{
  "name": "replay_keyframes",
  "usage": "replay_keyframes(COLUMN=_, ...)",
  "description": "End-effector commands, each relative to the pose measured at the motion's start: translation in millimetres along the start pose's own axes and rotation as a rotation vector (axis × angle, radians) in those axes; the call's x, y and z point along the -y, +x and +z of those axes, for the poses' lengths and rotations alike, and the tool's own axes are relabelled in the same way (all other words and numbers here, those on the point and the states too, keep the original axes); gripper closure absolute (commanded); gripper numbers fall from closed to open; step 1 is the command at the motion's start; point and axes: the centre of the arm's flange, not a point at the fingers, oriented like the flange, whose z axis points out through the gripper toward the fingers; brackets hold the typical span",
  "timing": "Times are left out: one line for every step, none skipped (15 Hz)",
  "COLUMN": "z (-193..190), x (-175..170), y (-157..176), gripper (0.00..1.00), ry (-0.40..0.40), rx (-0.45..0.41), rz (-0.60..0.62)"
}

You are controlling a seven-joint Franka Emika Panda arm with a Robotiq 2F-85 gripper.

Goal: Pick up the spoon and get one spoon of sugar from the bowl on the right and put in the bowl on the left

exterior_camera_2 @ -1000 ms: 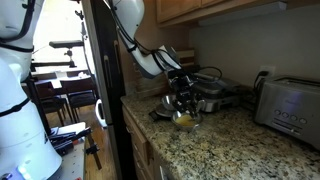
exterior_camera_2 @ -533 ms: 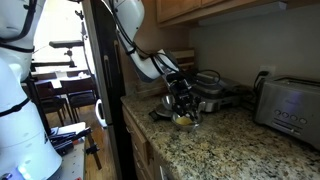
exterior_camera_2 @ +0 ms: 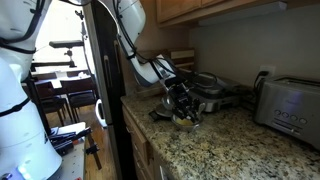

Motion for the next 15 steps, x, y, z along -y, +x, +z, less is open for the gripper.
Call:
replay_keyframes(z=-6, x=4, y=4, gripper=0.94, ry=-0.024, rx=0.017, rz=0.022)
replay_keyframes(z=-6, x=4, y=5, gripper=0.94, ry=-0.017, rx=0.008, rz=0.020)
replay_keyframes(z=-7, x=3, y=6, gripper=0.94, ry=-0.013, rx=0.001, rz=0.018)
replay_keyframes(z=-8, x=3, y=6, gripper=0.94, ry=-0.006, rx=-0.009, rz=0.017)
replay_keyframes(z=-8, x=3, y=7, gripper=0.94, ry=0.001, rx=-0.019, rz=0.016)
replay_keyframes(z=-9, x=3, y=8, gripper=0.94, ry=0.005, rx=-0.025, rz=0.017)
replay_keyframes(z=-10, x=3, y=9, gripper=0.94, ry=0.009, rx=-0.034, rz=0.015)
replay_keyframes(z=-11, x=4, y=9, gripper=0.94, ry=0.013, rx=-0.041, rz=0.014)
replay_keyframes(z=-12, x=4, y=10, gripper=0.94, ry=0.018, rx=-0.048, rz=0.013)
replay_keyframes(z=-13, x=5, y=11, gripper=0.94, ry=0.023, rx=-0.056, rz=0.014)
replay_keyframes(z=-14, x=5, y=11, gripper=0.94, ry=0.030, rx=-0.064, rz=0.016)
replay_keyframes(z=-15, x=6, y=11, gripper=0.94, ry=0.037, rx=-0.072, rz=0.019)
replay_keyframes(z=-16, x=6, y=11, gripper=0.94, ry=0.045, rx=-0.083, rz=0.020)
replay_keyframes(z=-16, x=7, y=11, gripper=0.94, ry=0.050, rx=-0.086, rz=0.025)
replay_keyframes(z=-16, x=7, y=10, gripper=0.94, ry=0.058, rx=-0.095, rz=0.027)
